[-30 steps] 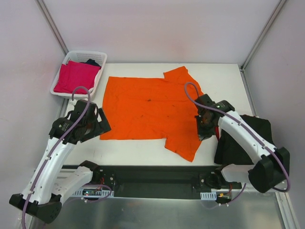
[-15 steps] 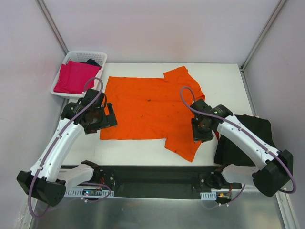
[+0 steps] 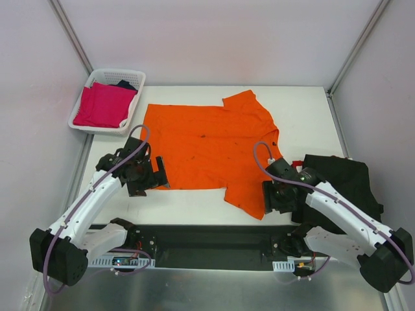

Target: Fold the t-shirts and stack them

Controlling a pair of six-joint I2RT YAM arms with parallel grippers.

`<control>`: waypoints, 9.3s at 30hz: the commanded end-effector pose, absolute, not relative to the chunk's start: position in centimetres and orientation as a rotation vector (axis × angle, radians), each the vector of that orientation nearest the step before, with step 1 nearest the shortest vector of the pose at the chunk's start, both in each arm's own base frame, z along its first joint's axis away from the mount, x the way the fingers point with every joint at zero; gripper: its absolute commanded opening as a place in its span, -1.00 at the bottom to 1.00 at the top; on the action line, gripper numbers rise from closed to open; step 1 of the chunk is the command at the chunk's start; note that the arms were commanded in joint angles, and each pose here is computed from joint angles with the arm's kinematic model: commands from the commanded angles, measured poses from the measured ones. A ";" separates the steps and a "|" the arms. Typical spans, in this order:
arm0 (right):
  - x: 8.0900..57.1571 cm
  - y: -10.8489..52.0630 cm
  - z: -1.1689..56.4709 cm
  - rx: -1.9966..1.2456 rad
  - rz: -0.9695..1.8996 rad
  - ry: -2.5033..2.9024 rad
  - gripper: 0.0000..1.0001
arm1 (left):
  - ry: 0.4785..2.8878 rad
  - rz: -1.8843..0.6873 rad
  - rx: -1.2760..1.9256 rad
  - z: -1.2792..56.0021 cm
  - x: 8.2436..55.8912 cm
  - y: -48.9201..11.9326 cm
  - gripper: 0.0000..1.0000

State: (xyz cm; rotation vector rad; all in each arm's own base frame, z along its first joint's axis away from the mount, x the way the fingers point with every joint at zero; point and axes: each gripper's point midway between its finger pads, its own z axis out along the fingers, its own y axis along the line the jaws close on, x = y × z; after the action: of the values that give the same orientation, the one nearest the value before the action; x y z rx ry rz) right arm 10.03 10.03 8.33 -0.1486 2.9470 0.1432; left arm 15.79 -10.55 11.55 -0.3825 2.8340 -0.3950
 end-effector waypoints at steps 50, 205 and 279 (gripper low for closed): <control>10.5 12.4 3.9 0.146 0.355 3.025 0.29 | 2.885 -0.461 -0.622 8.8 19.0 -13.0 0.97; 9.8 13.6 3.9 -0.210 0.143 3.082 -0.98 | 2.806 0.133 -1.124 1.2 19.4 0.7 0.05; 21.5 11.4 10.9 -0.074 0.171 2.963 -0.98 | 2.730 -0.194 -0.903 11.2 26.9 -1.7 -1.00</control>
State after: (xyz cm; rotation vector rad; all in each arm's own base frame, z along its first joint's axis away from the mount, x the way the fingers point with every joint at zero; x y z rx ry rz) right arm 20.12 11.54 9.77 -0.0306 2.9723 0.1382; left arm 26.08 -1.70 10.29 -0.9283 2.7075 -0.1860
